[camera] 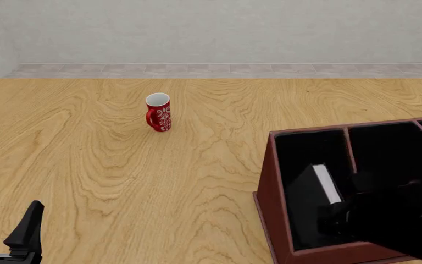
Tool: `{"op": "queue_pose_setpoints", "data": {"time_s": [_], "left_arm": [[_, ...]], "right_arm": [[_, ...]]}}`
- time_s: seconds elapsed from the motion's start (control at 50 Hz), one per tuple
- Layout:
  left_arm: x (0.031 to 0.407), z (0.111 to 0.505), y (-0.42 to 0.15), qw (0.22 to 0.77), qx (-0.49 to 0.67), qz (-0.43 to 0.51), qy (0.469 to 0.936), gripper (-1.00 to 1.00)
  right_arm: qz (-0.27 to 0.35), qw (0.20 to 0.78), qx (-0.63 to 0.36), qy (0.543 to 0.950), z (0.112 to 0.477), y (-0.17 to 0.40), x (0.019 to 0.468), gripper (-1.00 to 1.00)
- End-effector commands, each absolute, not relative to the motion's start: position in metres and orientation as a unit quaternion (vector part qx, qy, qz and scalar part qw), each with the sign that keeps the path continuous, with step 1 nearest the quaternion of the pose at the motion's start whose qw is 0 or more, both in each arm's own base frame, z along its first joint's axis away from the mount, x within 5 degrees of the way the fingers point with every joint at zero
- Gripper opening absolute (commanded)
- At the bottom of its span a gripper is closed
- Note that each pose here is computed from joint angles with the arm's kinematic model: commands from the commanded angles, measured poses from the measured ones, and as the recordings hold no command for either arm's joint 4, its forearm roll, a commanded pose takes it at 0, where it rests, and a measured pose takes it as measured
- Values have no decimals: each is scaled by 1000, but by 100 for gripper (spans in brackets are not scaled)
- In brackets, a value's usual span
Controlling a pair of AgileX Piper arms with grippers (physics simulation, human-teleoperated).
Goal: Pick up the book and place it in the left compartment of the caddy.
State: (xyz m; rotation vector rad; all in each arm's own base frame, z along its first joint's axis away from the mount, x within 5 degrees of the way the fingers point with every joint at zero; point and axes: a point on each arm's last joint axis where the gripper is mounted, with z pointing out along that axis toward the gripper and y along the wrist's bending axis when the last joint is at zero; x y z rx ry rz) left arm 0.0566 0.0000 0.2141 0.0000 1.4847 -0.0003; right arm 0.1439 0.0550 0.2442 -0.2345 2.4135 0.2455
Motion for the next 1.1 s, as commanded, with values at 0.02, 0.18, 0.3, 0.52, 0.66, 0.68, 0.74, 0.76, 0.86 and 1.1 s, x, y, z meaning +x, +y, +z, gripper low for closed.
{"op": "queue_pose_setpoints", "data": {"time_s": [0.02, 0.18, 0.3, 0.52, 0.66, 0.68, 0.74, 0.76, 0.86, 1.1], "left_arm": [[57, 214, 0, 737, 0, 0, 676, 100], [57, 214, 0, 737, 0, 0, 676, 100], [57, 214, 0, 737, 0, 0, 676, 100], [57, 214, 0, 737, 0, 0, 676, 100], [57, 214, 0, 737, 0, 0, 676, 100], [57, 214, 0, 737, 0, 0, 676, 100], [57, 214, 0, 737, 0, 0, 676, 100], [57, 214, 0, 737, 0, 0, 676, 100], [57, 214, 0, 737, 0, 0, 676, 100], [57, 214, 0, 736, 0, 0, 677, 100]], "right_arm": [[99, 348, -81, 929, 241, 55, 145, -100], [98, 347, -81, 929, 237, 55, 146, -100], [98, 345, -81, 930, 235, 55, 146, -100], [97, 343, -81, 931, 232, 56, 146, -100], [96, 341, -83, 932, 229, 56, 146, -100], [96, 341, -84, 932, 229, 56, 146, -100], [95, 340, -84, 932, 228, 55, 146, -100], [95, 340, -84, 932, 226, 56, 146, -100], [95, 339, -85, 932, 226, 56, 147, -100], [95, 335, -86, 933, 219, 56, 146, -100]]}}
